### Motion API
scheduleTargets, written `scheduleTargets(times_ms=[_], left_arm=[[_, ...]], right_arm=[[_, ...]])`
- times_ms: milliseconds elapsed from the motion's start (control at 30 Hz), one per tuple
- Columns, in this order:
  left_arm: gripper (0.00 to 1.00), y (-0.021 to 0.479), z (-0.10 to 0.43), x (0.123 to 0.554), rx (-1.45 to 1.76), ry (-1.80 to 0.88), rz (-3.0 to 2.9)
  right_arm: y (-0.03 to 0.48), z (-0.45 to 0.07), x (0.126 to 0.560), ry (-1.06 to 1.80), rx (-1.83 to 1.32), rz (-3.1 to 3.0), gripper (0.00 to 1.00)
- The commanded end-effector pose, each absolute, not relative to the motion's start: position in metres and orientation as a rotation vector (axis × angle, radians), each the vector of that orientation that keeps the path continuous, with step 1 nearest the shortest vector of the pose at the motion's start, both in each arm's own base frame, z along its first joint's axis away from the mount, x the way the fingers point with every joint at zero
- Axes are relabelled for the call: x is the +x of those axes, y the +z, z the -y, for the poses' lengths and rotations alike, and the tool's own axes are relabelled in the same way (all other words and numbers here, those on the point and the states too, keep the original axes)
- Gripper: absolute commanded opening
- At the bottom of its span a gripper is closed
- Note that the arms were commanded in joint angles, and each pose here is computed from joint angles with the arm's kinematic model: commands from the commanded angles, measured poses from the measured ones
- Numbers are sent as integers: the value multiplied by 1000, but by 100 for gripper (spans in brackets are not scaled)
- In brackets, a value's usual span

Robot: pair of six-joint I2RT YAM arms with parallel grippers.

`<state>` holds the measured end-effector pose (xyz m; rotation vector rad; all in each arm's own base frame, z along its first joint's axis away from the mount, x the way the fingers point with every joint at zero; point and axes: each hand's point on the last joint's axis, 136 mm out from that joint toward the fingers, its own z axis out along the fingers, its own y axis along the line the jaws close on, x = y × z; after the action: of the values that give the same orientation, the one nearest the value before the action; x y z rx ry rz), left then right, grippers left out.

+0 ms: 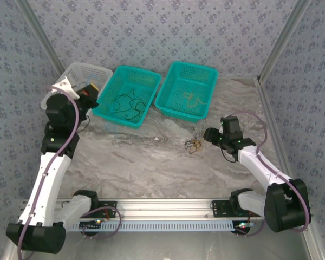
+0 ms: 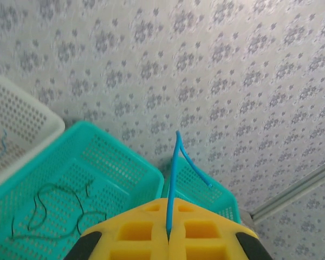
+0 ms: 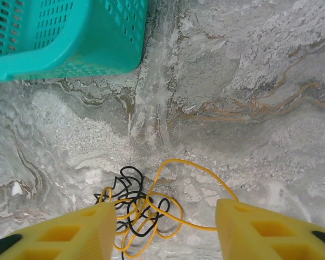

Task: Untangle the cables

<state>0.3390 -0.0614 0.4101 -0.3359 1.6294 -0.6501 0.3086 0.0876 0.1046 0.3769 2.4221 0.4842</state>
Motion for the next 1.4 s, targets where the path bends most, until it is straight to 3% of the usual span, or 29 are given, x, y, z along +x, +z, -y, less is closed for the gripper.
scheduleTargets(times_ms=[0,300,833,1267,1367], left_arm=[[0,435,44,339,-321,-501,-1613],[0,487,4,381,-358,-292,-1542],[0,488,-93,505,-513,-160,-1563],[0,436,-132,573,-567,-21,-1779],[6,412,-138,583,-604,-15,-1801]], right_arm=[[107,-87,308,496,375,-2401,60],[107,-85,308,484,372,-2394,69],[108,-80,301,472,404,-2372,70],[111,-80,297,471,396,-2371,70],[111,-79,296,466,399,-2369,70]])
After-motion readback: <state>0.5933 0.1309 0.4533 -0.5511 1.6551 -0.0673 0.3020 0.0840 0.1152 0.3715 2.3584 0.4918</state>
